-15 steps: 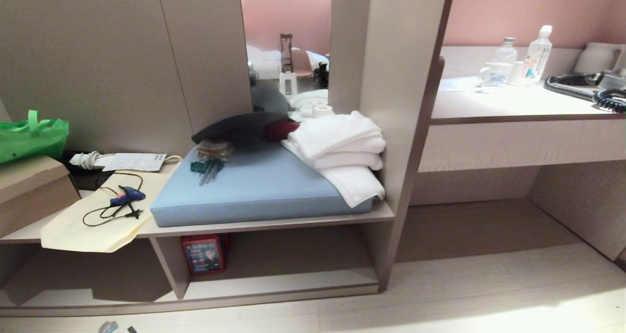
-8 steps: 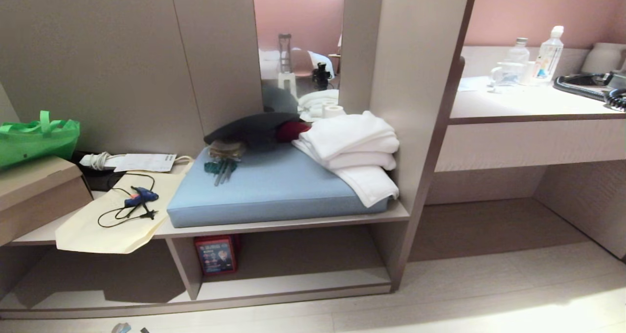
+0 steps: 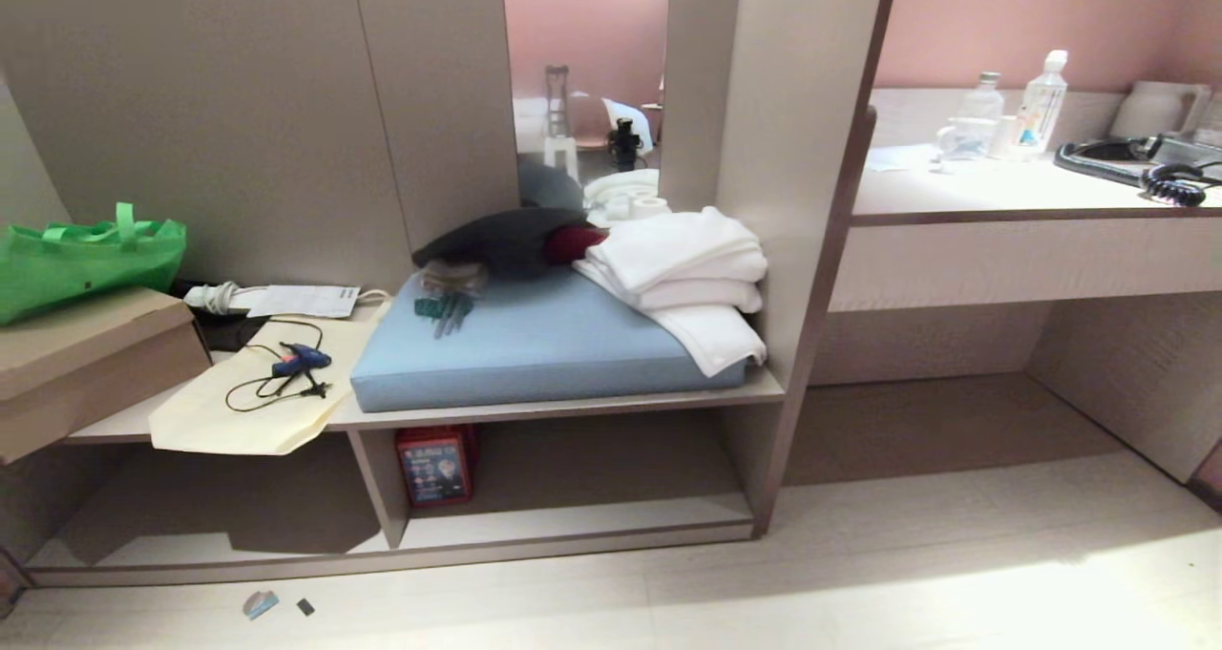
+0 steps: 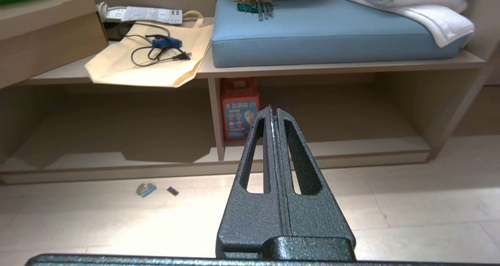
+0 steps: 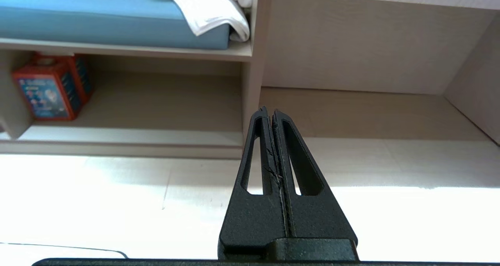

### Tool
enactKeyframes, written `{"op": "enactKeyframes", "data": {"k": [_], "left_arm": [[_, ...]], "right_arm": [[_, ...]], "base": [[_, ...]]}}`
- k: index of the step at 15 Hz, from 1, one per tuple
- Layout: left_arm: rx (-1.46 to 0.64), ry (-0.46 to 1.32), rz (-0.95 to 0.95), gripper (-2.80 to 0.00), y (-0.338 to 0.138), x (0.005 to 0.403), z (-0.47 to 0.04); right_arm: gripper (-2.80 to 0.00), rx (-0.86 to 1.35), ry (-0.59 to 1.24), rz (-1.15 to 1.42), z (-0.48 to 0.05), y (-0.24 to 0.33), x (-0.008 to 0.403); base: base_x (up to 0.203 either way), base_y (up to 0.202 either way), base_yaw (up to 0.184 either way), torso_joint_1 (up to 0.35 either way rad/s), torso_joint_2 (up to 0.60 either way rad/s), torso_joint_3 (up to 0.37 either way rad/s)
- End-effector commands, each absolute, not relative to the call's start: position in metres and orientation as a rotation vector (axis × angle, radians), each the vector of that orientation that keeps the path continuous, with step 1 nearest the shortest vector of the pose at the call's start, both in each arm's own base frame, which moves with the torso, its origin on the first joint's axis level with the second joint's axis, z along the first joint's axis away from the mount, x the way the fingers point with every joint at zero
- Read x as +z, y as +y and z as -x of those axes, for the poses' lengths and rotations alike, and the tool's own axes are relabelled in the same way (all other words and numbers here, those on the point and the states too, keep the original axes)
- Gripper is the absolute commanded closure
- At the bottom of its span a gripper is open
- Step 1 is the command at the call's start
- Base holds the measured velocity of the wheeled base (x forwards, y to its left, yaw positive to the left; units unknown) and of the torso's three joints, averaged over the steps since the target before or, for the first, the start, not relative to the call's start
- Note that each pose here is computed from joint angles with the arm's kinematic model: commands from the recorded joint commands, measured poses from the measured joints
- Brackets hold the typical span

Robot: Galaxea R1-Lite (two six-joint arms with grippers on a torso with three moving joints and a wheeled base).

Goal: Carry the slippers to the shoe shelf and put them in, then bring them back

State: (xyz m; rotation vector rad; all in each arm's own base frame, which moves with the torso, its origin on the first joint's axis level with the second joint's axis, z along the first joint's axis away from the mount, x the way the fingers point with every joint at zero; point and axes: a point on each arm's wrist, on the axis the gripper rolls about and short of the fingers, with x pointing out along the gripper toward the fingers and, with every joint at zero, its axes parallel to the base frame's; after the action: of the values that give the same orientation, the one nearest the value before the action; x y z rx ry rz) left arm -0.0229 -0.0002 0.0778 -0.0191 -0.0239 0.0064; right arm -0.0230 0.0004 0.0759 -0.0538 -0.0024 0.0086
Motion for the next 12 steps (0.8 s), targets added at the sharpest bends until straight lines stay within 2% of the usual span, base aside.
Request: {"op": "enactKeyframes", "data": {"k": [1,12], "left_arm": [[0.008,-0.015,0.020,0.00,-0.0002,0.0757,0.0222],[0.007,-0.015,0.020,0.00,-0.0002,0.0757,0.0222]], "right_arm": [[0.00,0.009,-0.002,0.055,0.0229,0.0004,0.0759],[0.00,0.008,-0.002,0.055,0.0229,0.0005,0.0759]], "base": [[-0.192,0.000,0.002,0.000,0.00,0.002],[-0.196,0.000,0.001,0.002,0.00,0.003]]}}
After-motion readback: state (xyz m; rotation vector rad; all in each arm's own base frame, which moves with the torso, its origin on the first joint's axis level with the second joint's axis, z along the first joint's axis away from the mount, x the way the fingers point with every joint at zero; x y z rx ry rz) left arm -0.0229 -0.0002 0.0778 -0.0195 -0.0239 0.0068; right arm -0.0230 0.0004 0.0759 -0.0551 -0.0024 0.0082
